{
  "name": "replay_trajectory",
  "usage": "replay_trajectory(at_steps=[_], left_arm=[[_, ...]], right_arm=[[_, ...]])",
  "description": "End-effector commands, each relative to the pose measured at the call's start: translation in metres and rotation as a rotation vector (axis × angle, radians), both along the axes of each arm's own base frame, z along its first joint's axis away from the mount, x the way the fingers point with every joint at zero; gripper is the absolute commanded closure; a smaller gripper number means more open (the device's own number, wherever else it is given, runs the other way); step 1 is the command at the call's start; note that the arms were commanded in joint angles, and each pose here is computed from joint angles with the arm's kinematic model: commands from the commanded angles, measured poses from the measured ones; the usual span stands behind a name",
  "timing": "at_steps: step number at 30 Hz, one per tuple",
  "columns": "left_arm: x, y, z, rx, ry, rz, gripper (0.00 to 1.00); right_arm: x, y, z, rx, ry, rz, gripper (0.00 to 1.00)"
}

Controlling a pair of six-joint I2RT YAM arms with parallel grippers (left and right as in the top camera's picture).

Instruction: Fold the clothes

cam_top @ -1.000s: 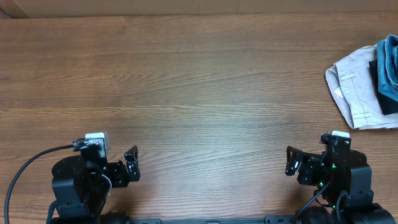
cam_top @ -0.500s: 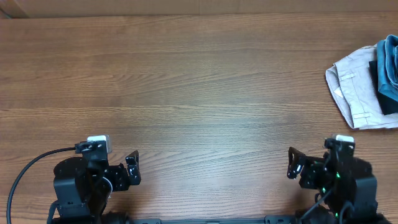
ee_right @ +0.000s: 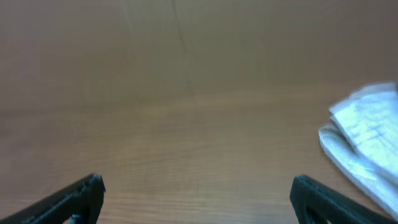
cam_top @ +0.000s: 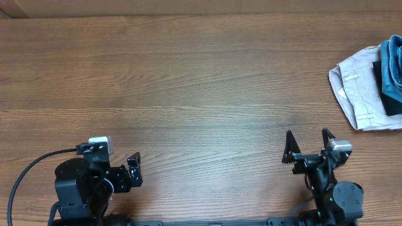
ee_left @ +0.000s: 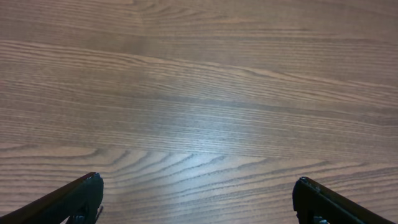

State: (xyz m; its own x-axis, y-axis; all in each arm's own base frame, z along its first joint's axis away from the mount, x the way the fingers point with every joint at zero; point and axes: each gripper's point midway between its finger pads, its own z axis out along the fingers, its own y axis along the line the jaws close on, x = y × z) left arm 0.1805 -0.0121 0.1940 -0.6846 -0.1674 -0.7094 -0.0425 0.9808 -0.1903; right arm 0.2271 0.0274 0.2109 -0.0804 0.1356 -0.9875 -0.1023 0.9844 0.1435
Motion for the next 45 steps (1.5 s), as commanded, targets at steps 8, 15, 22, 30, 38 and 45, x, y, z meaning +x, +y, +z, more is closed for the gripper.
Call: replay_trajectory(at_steps=[8,15,22,30,38,45], left_arm=[[0.000,0.002,0.001,-0.002,-0.006,0.017,0.00],[0.000,0.002,0.001,-0.002,-0.006,0.016,0.00],[0.000,0.002,0.001,-0.002,-0.005,0.016,0.00],[-0.001,-0.003,0.002,0.003,-0.014,-0.012,0.00],[-0.008,-0.014,-0.008,0.019,-0.017,-0.085,0.00],[0.009,-0.017,-0.049,0.008,-0.192,-0.089,0.00]], right_arm=[[0.016,0.012,-0.041,-0.120,-0.057,0.062,0.00],[0.016,0.012,-0.043,-0.121,-0.050,0.062,0.00],[0.016,0.012,-0.043,-0.121,-0.051,0.061,0.00],[0.016,0.012,-0.043,-0.121,-0.051,0.061,0.00],[0.016,0.012,-0.043,-0.121,-0.051,0.061,0.00],[0.016,0.012,-0.043,-0.121,-0.050,0.062,0.00]])
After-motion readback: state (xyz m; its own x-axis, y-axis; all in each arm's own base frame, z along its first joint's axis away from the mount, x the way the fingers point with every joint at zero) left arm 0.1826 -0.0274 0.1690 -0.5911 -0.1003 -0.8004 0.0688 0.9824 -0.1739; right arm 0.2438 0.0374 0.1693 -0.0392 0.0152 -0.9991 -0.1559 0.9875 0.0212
